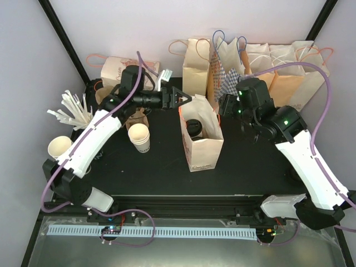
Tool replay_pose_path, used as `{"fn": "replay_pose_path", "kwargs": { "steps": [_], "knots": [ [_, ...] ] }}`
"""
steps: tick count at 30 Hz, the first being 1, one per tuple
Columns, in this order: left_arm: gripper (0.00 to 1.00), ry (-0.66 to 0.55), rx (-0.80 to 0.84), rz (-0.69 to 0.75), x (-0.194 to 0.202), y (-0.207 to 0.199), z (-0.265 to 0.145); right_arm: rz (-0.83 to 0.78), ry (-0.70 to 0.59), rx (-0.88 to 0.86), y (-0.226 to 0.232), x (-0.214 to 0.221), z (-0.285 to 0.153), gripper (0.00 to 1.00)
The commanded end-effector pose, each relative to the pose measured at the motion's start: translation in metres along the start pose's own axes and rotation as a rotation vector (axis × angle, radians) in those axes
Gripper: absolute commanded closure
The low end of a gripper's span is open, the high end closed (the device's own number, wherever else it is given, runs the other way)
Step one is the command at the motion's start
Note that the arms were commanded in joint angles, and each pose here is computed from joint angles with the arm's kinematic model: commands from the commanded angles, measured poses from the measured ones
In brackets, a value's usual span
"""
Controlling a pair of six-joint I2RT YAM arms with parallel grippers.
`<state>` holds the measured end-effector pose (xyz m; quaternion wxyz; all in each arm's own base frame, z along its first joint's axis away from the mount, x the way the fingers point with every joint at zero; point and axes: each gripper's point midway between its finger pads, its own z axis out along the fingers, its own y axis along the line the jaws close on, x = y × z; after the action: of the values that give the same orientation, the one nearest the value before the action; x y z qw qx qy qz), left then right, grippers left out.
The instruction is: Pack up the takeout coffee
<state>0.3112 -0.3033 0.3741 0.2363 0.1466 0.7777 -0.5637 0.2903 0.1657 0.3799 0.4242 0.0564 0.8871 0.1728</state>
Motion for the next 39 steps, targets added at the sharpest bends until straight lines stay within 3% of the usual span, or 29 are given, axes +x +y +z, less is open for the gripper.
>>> {"fn": "replay_pose_path", "kwargs": {
  "steps": [1,3,9,14,17,24,32,39],
  "knots": [
    [0.08,-0.069,-0.203,0.164,0.002,-0.011,-0.049,-0.096,-0.098,0.034,-0.012,-0.02,-0.023,0.35],
    [0.02,-0.102,-0.335,0.19,0.006,-0.001,-0.073,-0.13,-0.125,0.042,-0.018,-0.022,-0.034,0.33],
    [0.01,-0.201,-0.639,0.273,0.023,0.016,-0.153,-0.17,-0.159,0.06,-0.037,-0.012,-0.051,0.32],
    [0.01,-0.37,-0.964,0.201,0.025,0.055,-0.228,-0.164,-0.134,0.009,-0.04,0.007,-0.052,0.32],
    [0.01,-0.437,-1.072,0.11,0.022,0.084,-0.259,-0.145,-0.103,-0.074,-0.035,0.024,-0.05,0.32],
    [0.01,-0.495,-1.124,-0.086,0.003,0.141,-0.282,-0.157,-0.006,-0.206,-0.031,0.076,-0.03,0.29],
    [0.23,-0.464,-1.275,-0.143,-0.016,0.205,-0.312,-0.193,-0.04,-0.286,-0.028,0.082,-0.042,0.29],
    [0.28,-0.378,-1.471,-0.196,-0.012,0.244,-0.34,-0.23,-0.05,-0.375,-0.013,0.082,-0.05,0.29]
  ]
}}
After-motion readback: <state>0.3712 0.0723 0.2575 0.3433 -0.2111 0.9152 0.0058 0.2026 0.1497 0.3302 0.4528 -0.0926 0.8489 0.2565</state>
